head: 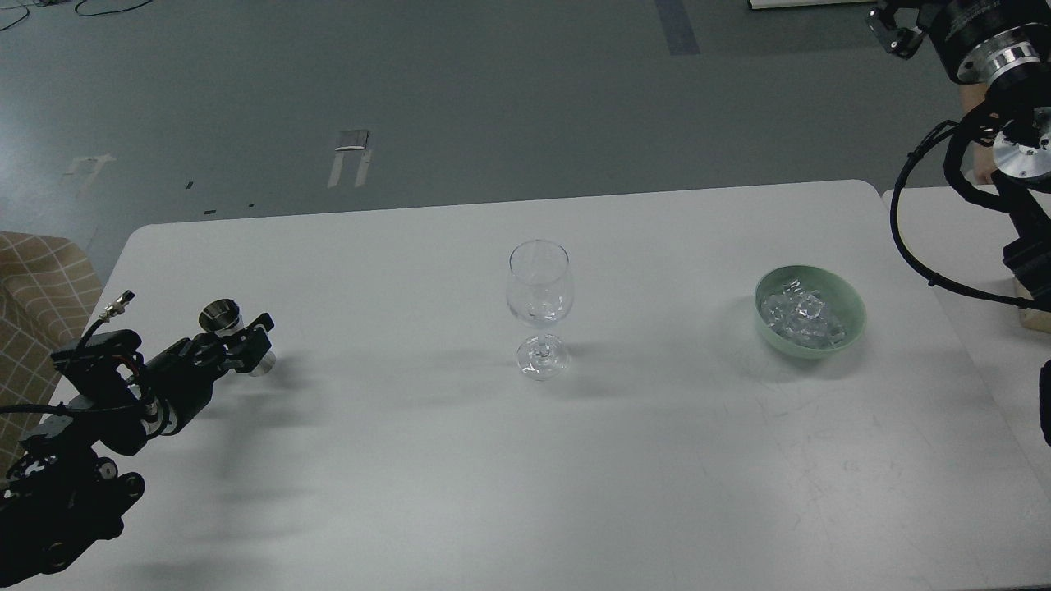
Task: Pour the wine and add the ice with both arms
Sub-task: 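Close the left gripper around the silver jigger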
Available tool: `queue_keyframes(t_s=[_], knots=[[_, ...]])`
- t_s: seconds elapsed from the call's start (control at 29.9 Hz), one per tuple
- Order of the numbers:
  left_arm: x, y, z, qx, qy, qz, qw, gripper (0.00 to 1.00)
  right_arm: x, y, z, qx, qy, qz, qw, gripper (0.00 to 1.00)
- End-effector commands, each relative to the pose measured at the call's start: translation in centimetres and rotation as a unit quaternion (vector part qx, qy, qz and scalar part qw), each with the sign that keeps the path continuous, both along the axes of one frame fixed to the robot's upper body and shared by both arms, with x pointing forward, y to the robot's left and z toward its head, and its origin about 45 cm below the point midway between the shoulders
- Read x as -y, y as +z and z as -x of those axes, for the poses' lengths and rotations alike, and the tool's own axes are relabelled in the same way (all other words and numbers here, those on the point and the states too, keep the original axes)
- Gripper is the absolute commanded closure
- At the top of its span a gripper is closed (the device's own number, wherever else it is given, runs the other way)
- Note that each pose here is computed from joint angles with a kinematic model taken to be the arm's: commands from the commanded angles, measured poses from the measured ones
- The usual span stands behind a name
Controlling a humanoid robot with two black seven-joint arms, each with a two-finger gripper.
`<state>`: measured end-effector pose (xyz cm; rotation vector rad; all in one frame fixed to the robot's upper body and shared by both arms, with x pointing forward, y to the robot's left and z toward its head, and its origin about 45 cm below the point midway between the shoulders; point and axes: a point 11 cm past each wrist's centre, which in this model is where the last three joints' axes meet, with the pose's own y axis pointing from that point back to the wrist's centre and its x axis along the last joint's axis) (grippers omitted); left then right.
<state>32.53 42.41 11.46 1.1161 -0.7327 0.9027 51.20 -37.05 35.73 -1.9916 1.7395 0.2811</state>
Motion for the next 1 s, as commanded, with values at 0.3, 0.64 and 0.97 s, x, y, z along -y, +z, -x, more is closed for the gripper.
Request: queue_keyframes(t_s=[0.3,0.64,0.97], knots=[[0.69,-0.92,0.7,0.004,-0.016,-0.015,1.0,0.52,-0.3,-0.12,-0.05,-0.001,0.003,-0.002,1.0,0.0],[-0.07,-0.91,0.69,0.005,-0.002,-0.014,1.0,0.69,-0.3,-0.12,-0.05,-0.001,0.003,-0.002,1.0,0.0],[-0.17,-0.57,0.49,0.021,0.001,-0.017,1.0,0.78,-0.3,-0.12,-0.05,-0.001,0.003,-0.002,1.0,0.0]])
